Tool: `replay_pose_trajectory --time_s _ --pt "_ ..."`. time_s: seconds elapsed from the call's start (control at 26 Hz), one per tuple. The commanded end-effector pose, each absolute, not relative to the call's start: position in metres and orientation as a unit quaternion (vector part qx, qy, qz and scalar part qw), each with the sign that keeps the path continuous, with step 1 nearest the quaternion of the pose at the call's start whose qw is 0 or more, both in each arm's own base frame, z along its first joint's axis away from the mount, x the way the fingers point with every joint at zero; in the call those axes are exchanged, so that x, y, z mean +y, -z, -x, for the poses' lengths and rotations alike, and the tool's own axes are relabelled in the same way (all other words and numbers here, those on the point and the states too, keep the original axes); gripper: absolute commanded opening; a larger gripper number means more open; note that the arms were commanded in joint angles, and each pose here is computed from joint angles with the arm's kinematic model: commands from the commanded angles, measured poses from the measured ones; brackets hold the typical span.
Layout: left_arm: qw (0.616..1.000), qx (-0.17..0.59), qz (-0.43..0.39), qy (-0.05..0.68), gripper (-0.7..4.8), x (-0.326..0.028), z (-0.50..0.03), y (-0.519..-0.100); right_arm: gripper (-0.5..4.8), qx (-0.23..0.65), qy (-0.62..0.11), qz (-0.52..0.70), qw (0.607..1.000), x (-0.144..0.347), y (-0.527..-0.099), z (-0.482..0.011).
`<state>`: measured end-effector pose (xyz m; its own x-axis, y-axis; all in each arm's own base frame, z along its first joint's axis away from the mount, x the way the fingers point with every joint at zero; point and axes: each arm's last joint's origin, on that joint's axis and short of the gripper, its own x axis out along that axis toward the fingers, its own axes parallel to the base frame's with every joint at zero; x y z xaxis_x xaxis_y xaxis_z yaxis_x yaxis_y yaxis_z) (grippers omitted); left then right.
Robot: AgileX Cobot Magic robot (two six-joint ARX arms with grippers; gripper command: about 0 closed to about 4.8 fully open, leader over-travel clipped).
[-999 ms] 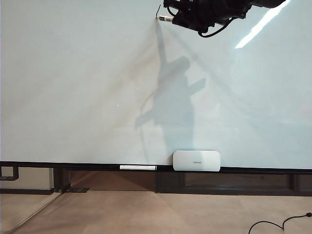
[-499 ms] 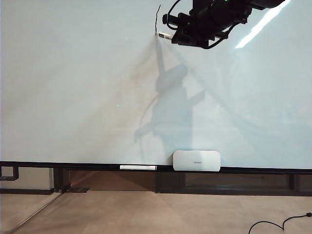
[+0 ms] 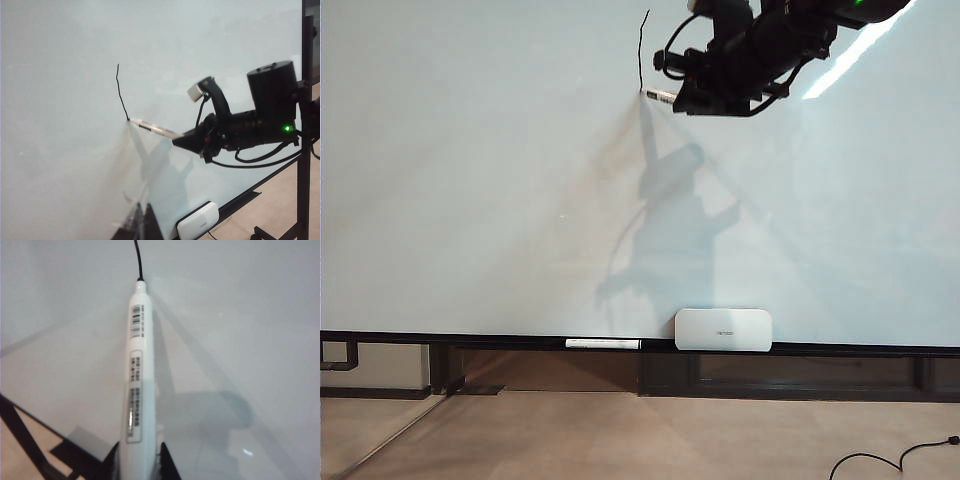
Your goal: Reach to the right to find the marker pen, pick it up, and write the number 13 on the whiteboard.
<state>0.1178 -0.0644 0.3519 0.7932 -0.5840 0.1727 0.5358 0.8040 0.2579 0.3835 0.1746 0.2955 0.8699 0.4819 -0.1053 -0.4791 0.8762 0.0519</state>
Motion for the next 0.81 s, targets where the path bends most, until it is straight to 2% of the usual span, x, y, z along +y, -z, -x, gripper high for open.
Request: replay_pose_trajectory --time_s 0.04,0.38,0.58,0.81 --pt "0.941 -0.136 -0.096 0.296 -0.06 -0.063 -0.115 -0.356 -0.06 0.068 -0.226 -0.013 0.972 0.172 -0.292 -0.386" --pt "0.941 -0.134 -0.093 0.296 -0.06 -0.062 -0.113 -0.356 -0.06 0.059 -0.225 -0.015 0.972 0.169 -0.296 -0.377" --pt "0.941 -0.136 -0.093 0.296 -0.06 -0.060 -0.109 -0.357 -0.06 0.049 -0.217 -0.019 0.975 0.158 -0.303 -0.354" --pt "0.941 -0.133 -0.089 0.297 -0.06 -0.059 -0.106 -0.357 -0.06 -0.011 -0.239 -0.032 0.971 0.153 -0.323 -0.313"
